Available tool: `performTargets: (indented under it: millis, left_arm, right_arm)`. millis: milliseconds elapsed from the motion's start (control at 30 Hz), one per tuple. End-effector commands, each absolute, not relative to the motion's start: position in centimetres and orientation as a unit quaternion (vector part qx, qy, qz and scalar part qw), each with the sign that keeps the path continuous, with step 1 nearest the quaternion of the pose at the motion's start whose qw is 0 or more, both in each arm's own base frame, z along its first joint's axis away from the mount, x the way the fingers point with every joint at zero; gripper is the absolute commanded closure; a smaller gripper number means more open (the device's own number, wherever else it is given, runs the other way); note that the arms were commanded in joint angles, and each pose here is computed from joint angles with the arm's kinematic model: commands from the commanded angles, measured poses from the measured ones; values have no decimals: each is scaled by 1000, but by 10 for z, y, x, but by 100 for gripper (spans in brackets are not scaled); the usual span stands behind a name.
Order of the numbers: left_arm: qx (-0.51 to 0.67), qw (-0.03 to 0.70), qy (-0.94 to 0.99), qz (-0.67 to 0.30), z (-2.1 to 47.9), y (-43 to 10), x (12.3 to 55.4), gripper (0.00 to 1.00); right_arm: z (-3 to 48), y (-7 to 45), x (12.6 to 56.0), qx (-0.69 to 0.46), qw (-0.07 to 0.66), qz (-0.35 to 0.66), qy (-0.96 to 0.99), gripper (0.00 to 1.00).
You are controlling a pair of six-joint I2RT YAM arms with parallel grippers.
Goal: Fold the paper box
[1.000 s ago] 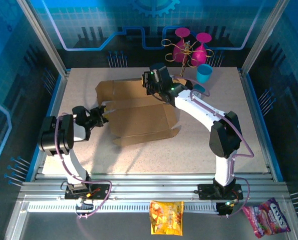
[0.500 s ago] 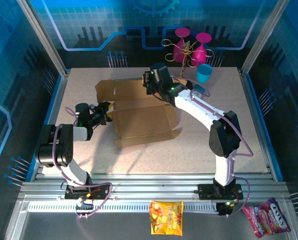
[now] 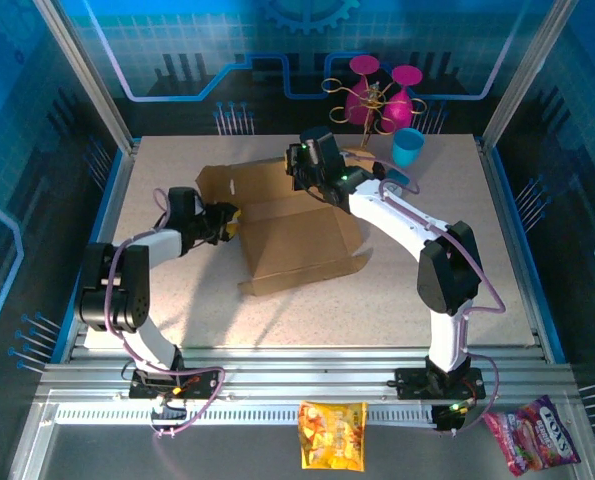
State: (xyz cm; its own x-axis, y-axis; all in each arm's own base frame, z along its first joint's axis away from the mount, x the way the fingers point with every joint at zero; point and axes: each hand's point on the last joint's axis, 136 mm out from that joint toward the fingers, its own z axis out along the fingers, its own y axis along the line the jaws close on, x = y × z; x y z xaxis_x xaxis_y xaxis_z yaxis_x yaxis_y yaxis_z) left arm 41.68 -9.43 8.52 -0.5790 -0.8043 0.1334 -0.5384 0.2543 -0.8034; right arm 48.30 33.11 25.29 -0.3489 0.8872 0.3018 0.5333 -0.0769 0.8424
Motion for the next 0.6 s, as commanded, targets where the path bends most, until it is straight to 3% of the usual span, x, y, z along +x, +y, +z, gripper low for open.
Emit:
performTargets:
  millis: [0, 333, 567]
  left_arm:
    - [-404, 117, 830, -366, 62, -101, 399, 57]
    - [-351, 109, 891, -268, 64, -96, 385, 56]
    - [-308, 187, 895, -264, 137, -86, 361, 38]
  right_arm:
    - [257, 333, 481, 545, 172, 504, 647, 100]
    - [244, 332, 479, 544, 180, 491, 656, 100]
    - [218, 325, 489, 540, 208, 479, 660, 100]
